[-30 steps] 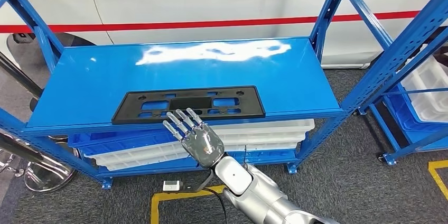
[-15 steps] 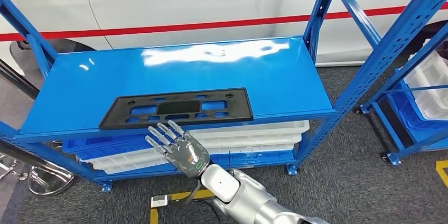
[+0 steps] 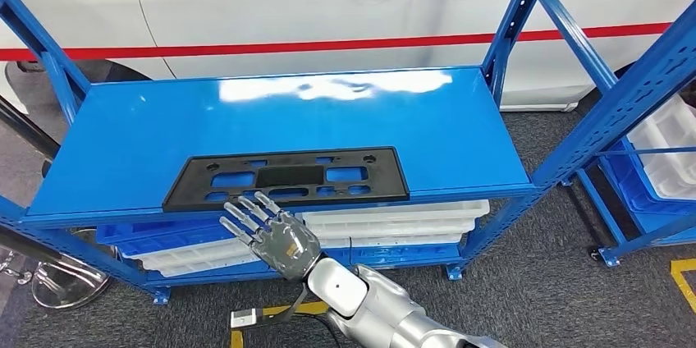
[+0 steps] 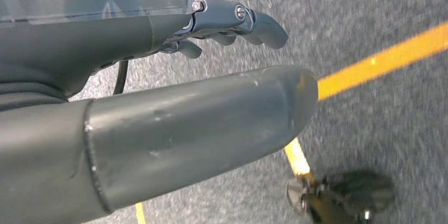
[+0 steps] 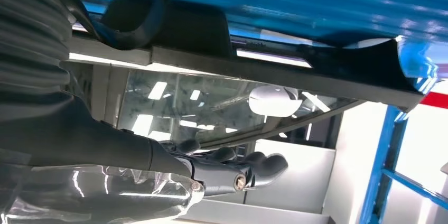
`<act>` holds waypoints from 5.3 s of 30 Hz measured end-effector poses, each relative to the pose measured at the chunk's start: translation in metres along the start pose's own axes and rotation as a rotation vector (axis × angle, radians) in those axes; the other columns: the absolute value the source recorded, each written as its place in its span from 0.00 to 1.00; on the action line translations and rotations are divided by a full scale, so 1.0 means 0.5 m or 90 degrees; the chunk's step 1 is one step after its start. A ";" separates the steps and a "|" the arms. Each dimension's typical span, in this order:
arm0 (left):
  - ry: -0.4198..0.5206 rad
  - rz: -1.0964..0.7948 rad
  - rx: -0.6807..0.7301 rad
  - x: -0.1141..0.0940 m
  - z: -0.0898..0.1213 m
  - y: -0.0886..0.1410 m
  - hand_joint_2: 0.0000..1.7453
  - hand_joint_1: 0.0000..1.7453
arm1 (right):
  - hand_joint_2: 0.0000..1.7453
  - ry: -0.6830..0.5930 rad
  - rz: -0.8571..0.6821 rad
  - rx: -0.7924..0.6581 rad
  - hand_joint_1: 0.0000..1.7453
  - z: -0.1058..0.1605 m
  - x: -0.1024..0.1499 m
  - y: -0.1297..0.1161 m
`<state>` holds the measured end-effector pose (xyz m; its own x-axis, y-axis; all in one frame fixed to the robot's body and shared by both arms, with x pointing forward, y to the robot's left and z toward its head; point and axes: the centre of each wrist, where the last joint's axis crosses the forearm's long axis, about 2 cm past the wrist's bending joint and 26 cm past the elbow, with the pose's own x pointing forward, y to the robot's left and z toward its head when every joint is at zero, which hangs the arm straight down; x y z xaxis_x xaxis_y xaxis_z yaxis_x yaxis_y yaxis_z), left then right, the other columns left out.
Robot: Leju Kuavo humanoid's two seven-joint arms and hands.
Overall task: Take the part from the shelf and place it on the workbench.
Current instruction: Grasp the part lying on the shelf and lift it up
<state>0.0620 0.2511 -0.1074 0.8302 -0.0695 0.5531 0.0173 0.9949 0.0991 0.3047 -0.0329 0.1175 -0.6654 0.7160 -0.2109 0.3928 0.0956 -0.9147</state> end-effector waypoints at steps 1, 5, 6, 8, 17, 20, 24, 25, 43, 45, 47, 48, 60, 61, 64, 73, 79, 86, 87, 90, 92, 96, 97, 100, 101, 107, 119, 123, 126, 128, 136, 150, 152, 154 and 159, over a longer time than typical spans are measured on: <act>0.001 0.001 0.001 0.000 0.000 0.000 0.00 0.00 | 1.00 0.003 0.000 0.001 0.00 0.001 -0.001 0.001; 0.003 0.006 0.006 -0.002 0.001 -0.001 0.00 0.00 | 1.00 0.033 0.006 0.010 0.00 0.005 -0.005 0.006; 0.002 0.007 0.006 -0.002 0.001 -0.002 0.00 0.00 | 1.00 0.042 0.009 0.012 0.00 0.004 -0.007 0.007; -0.001 0.008 0.006 0.000 0.001 -0.004 0.00 0.00 | 1.00 0.056 0.018 0.018 0.00 0.002 -0.014 0.010; -0.005 0.011 0.009 0.006 -0.002 -0.004 0.00 0.00 | 1.00 0.065 0.039 0.044 0.00 -0.002 -0.030 0.019; -0.003 0.012 0.010 0.003 -0.001 -0.004 0.00 0.00 | 1.00 0.065 0.041 0.053 0.00 0.003 -0.030 0.024; -0.005 0.012 0.010 0.006 -0.002 -0.003 0.00 0.00 | 1.00 0.065 0.042 0.056 0.00 0.002 -0.030 0.025; -0.005 0.012 0.010 0.006 -0.002 -0.003 0.00 0.00 | 1.00 0.065 0.042 0.057 0.00 0.002 -0.031 0.025; -0.008 0.014 0.011 0.006 -0.001 -0.006 0.00 0.00 | 1.00 0.072 0.055 0.069 0.00 0.002 -0.044 0.030; -0.008 0.014 0.011 0.006 -0.002 -0.006 0.00 0.00 | 1.00 0.073 0.055 0.068 0.00 -0.001 -0.043 0.028; -0.006 0.015 0.011 0.006 -0.001 -0.007 0.00 0.00 | 1.00 0.071 0.053 0.068 0.00 -0.003 -0.042 0.027; -0.005 0.016 0.011 0.005 -0.001 -0.007 0.00 0.00 | 1.00 0.069 0.048 0.068 0.00 -0.002 -0.041 0.028; -0.002 0.023 0.018 0.004 0.000 -0.008 0.00 0.00 | 1.00 0.100 -0.034 -0.019 0.00 -0.034 -0.045 -0.020; -0.002 0.023 0.018 0.005 -0.001 -0.008 0.00 0.00 | 1.00 0.104 -0.036 -0.022 0.00 -0.034 -0.046 -0.021; -0.001 0.022 0.020 0.004 0.000 -0.007 0.00 0.00 | 1.00 0.115 -0.043 -0.020 0.00 -0.028 -0.047 -0.019; -0.003 0.025 0.018 0.007 0.000 -0.014 0.00 0.00 | 1.00 0.123 -0.052 -0.032 0.00 -0.030 -0.048 -0.025; -0.003 0.025 0.021 0.005 0.001 -0.013 0.00 0.00 | 1.00 0.125 -0.061 -0.035 0.00 -0.032 -0.037 -0.028; -0.005 0.026 0.024 0.006 0.000 -0.011 0.00 0.00 | 1.00 0.126 -0.064 -0.033 0.00 -0.030 -0.034 -0.026; -0.005 0.026 0.023 0.006 0.000 -0.012 0.00 0.00 | 1.00 0.126 -0.065 -0.033 0.00 -0.030 -0.034 -0.026; -0.006 0.027 0.024 0.006 0.000 -0.013 0.00 0.00 | 1.00 0.126 -0.065 -0.033 0.00 -0.030 -0.034 -0.027; -0.008 0.029 0.025 0.007 0.000 -0.013 0.00 0.00 | 1.00 0.127 -0.065 -0.033 0.00 -0.030 -0.033 -0.026; -0.006 0.032 0.028 0.005 0.000 -0.012 0.00 0.00 | 1.00 0.128 -0.067 -0.029 0.00 -0.025 -0.030 -0.023; -0.006 0.033 0.028 0.006 0.000 -0.012 0.00 0.00 | 1.00 0.128 -0.068 -0.029 0.00 -0.025 -0.030 -0.023; -0.007 0.034 0.026 0.007 0.000 -0.015 0.00 0.00 | 1.00 0.128 -0.067 -0.029 0.00 -0.026 -0.030 -0.024; -0.007 0.034 0.026 0.007 0.000 -0.016 0.00 0.00 | 1.00 0.127 -0.067 -0.029 0.00 -0.026 -0.030 -0.023; -0.006 0.038 0.031 0.007 0.000 -0.016 0.00 0.00 | 1.00 0.136 -0.083 -0.025 0.00 -0.029 -0.032 -0.023; -0.007 0.038 0.031 0.007 0.000 -0.014 0.00 0.00 | 1.00 0.126 -0.079 -0.011 1.00 -0.025 -0.023 -0.016; -0.011 0.039 0.031 0.009 -0.001 -0.015 0.00 0.00 | 1.00 0.121 -0.077 -0.010 1.00 -0.023 -0.023 -0.015; -0.011 0.040 0.034 0.008 -0.001 -0.014 0.00 0.00 | 1.00 0.121 -0.076 -0.003 1.00 -0.014 -0.022 -0.009; -0.011 0.040 0.033 0.008 0.000 -0.014 0.00 0.00 | 1.00 0.122 -0.075 -0.001 1.00 -0.011 -0.023 -0.007; -0.013 0.042 0.033 0.009 -0.001 -0.017 0.00 0.00 | 1.00 0.131 -0.077 -0.008 1.00 -0.010 -0.027 -0.009; -0.009 0.041 0.038 0.004 0.002 -0.018 0.00 0.00 | 1.00 0.141 -0.095 -0.015 1.00 0.009 -0.034 -0.006; -0.009 0.043 0.039 0.004 0.002 -0.018 0.00 0.00 | 1.00 0.140 -0.103 -0.023 1.00 0.009 -0.039 -0.009; -0.009 0.046 0.042 0.004 0.002 -0.018 0.00 0.00 | 1.00 0.133 -0.118 -0.035 1.00 0.010 -0.044 -0.013; -0.005 0.057 0.050 -0.003 0.005 -0.017 0.00 0.00 | 1.00 0.111 -0.168 -0.103 1.00 0.009 -0.071 -0.038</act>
<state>0.0591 0.2424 -0.1069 0.8219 0.0188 0.5693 -0.1009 0.9885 0.1131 0.3181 -0.0630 0.1406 -0.6450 0.7575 0.1005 0.3260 0.3917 -0.8604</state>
